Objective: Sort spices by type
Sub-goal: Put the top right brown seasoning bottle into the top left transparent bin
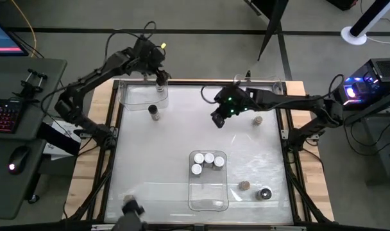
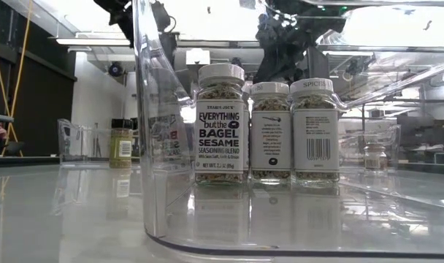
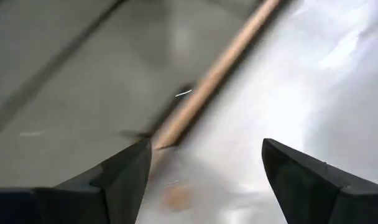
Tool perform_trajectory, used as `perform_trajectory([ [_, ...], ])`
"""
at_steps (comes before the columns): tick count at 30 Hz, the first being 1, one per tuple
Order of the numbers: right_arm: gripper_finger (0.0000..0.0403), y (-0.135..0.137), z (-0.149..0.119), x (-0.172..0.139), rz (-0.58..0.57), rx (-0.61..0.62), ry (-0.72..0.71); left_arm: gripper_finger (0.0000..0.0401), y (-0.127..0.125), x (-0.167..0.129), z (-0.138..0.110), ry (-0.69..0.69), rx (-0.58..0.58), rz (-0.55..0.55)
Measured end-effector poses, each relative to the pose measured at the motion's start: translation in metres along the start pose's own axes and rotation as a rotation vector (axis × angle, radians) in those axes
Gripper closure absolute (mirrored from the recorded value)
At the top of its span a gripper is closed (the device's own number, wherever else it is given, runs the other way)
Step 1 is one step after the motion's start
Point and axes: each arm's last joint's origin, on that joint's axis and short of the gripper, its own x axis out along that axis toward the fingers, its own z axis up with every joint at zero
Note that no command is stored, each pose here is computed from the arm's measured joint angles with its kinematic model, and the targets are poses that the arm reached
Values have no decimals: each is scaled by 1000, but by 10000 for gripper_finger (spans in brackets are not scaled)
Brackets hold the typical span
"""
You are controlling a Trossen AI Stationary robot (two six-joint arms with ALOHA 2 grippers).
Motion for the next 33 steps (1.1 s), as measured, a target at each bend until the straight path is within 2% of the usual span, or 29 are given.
perform_trajectory([
  [2,402,-3,2,-11,-4,9,-18,110,-16,-5,-2,-50,-66,-134],
  [4,402,-6,1,-22,-17,17,-11,110,-37,-9,-6,-91,-80,-236],
  [9,402,-13,-14,-47,-131,31,73,110,-98,-9,-28,-217,-74,-404],
  [13,402,-22,-39,-51,-188,94,173,110,-143,-3,-49,-318,-152,-538],
  [16,402,-32,-70,-49,-217,205,249,110,-165,-3,-58,-353,-199,-564],
  [20,402,-52,-108,-51,-322,393,259,110,-177,-11,-58,-395,-204,-554],
  [24,403,-67,-128,-59,-467,534,194,110,-176,-17,-56,-441,-184,-538],
  [30,403,-81,-135,-63,-697,621,87,110,-172,-18,-55,-445,-215,-520],
  [33,403,-85,-137,-64,-761,645,88,110,-170,-17,-54,-436,-251,-522],
])
